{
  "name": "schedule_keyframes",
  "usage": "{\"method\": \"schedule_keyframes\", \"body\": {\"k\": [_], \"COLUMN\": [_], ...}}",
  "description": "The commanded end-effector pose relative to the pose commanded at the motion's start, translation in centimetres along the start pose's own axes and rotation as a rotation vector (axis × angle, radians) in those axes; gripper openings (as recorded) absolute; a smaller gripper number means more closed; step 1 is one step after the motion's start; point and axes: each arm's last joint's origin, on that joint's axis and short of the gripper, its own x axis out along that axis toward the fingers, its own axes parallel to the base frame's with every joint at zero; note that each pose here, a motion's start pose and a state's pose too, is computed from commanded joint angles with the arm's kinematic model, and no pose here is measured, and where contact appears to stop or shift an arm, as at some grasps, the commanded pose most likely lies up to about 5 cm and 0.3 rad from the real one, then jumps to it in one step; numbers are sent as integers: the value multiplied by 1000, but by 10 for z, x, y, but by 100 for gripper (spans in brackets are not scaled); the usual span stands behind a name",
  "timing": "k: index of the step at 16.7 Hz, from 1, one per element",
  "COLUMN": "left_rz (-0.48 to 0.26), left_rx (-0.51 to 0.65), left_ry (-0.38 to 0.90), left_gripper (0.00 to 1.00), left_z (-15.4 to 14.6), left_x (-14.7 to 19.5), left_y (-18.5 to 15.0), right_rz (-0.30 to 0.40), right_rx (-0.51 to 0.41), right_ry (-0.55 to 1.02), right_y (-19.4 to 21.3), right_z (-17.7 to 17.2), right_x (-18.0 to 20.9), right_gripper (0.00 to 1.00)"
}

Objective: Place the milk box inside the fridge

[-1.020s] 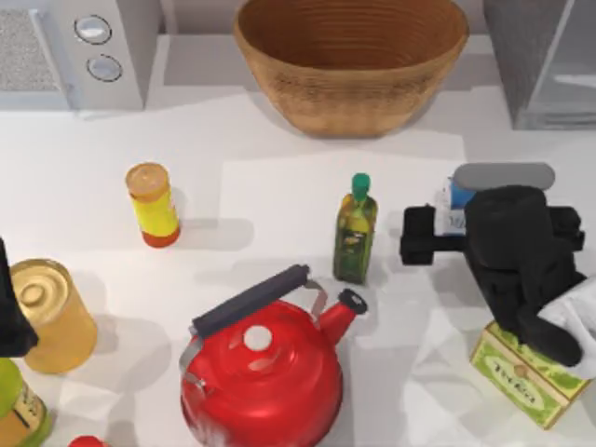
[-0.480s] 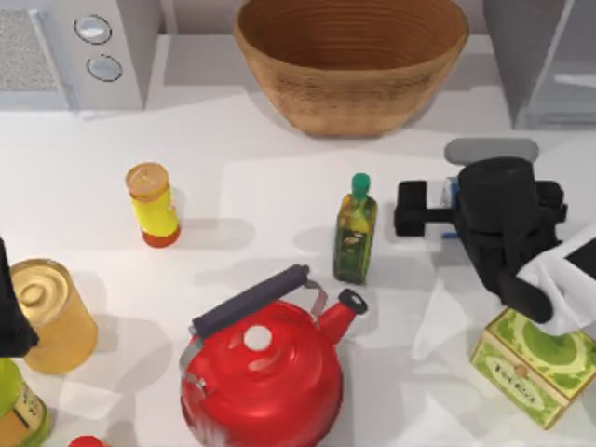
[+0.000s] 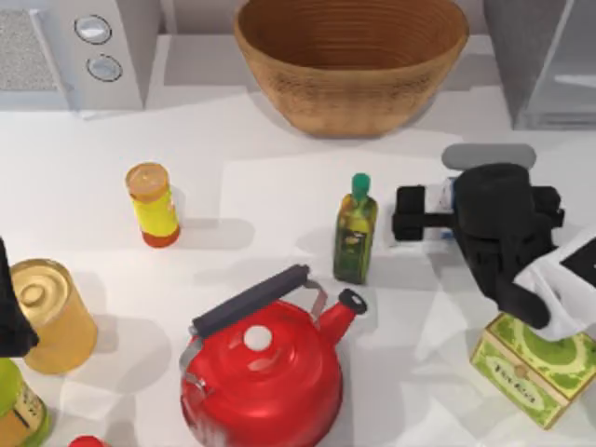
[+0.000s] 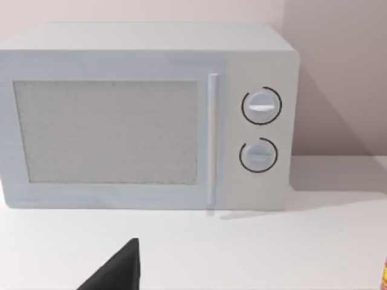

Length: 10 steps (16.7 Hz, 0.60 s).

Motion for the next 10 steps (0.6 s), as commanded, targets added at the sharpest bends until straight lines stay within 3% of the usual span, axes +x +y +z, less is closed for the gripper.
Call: {"method": "schedule_keyframes", "body": {"k": [10], "left_rz": [0], "left_rx": [0], "left_ry": [0], "left_gripper": [100], "left_z": [0], "left_x": [0], "left_y": [0], "right_rz": [0], "right_rx": [0], "right_ry": [0], "right_y": [0], "right_z": [0], "right_x": [0], "right_gripper": [17]}}
